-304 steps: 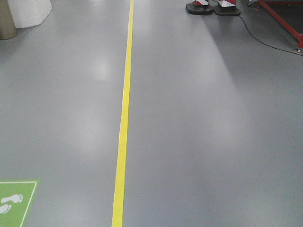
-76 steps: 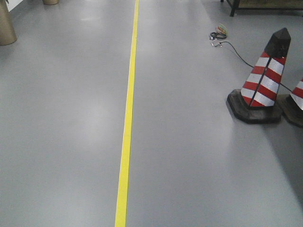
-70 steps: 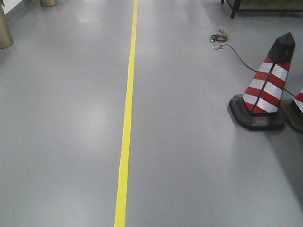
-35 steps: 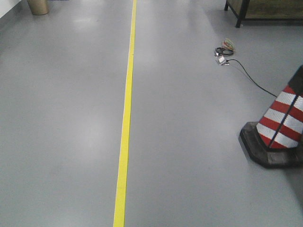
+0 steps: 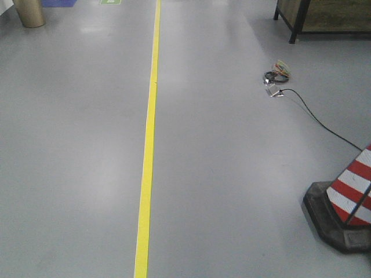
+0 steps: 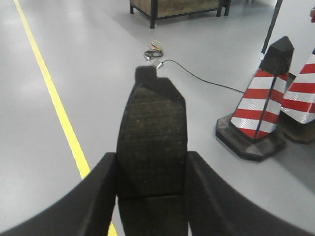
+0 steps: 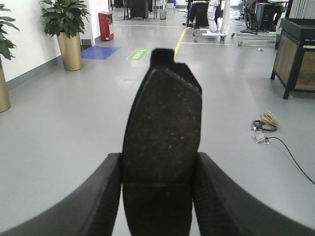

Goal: Move and align brake pads A on conveyor
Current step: 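Drive along the yellow floor line past the striped cones, then turn toward the black conveyor belt and stop at its edge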

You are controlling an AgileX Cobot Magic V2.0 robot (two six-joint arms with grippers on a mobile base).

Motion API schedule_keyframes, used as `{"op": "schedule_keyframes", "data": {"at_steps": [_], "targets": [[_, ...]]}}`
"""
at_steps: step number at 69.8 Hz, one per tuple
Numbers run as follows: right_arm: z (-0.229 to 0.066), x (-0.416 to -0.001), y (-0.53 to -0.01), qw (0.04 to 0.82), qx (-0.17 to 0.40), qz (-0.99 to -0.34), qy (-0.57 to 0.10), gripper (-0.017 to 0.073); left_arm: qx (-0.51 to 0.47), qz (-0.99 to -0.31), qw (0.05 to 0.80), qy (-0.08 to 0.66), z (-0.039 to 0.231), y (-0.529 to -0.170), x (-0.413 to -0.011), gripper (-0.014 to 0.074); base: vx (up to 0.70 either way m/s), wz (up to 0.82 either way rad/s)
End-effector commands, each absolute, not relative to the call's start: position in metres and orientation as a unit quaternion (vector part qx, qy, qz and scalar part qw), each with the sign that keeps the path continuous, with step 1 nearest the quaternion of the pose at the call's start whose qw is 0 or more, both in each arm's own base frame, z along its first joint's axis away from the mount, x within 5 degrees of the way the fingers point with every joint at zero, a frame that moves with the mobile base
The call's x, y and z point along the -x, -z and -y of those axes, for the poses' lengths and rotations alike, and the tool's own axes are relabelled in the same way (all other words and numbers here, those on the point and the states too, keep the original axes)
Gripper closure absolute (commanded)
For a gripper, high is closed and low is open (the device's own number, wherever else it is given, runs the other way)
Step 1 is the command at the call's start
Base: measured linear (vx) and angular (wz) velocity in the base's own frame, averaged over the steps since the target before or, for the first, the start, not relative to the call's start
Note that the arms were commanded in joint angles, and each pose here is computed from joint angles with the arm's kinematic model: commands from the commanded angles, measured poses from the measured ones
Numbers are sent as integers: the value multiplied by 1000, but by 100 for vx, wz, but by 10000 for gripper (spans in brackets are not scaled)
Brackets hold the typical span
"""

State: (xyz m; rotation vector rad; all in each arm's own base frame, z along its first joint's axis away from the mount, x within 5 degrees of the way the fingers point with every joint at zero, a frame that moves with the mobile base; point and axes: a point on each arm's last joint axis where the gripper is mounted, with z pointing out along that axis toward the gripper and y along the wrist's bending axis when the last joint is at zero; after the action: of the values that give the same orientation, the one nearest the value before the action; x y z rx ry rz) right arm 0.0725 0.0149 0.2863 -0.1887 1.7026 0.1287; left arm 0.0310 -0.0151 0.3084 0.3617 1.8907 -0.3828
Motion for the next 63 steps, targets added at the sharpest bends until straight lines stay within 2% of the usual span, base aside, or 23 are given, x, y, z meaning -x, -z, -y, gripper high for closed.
{"op": "schedule_keyframes", "data": {"at_steps": [1,15,29,63], "targets": [[-14,-73,-305,699,80,-709,-54,561,-149,-770,595,177,17,-323,-33,600,49,-6],[-14,-73,-305,699,80,-709,-54,561,-149,-770,595,177,17,-323,-33,600,45,-14],[-14,-73,-305,699,80,-709,-54,561,-149,-770,595,177,17,-323,-33,600,39,-46],[-14,-73,-305,699,80,-709,-54,561,-149,-770,594,177,17,-323,-33,600,30,-96]]}}
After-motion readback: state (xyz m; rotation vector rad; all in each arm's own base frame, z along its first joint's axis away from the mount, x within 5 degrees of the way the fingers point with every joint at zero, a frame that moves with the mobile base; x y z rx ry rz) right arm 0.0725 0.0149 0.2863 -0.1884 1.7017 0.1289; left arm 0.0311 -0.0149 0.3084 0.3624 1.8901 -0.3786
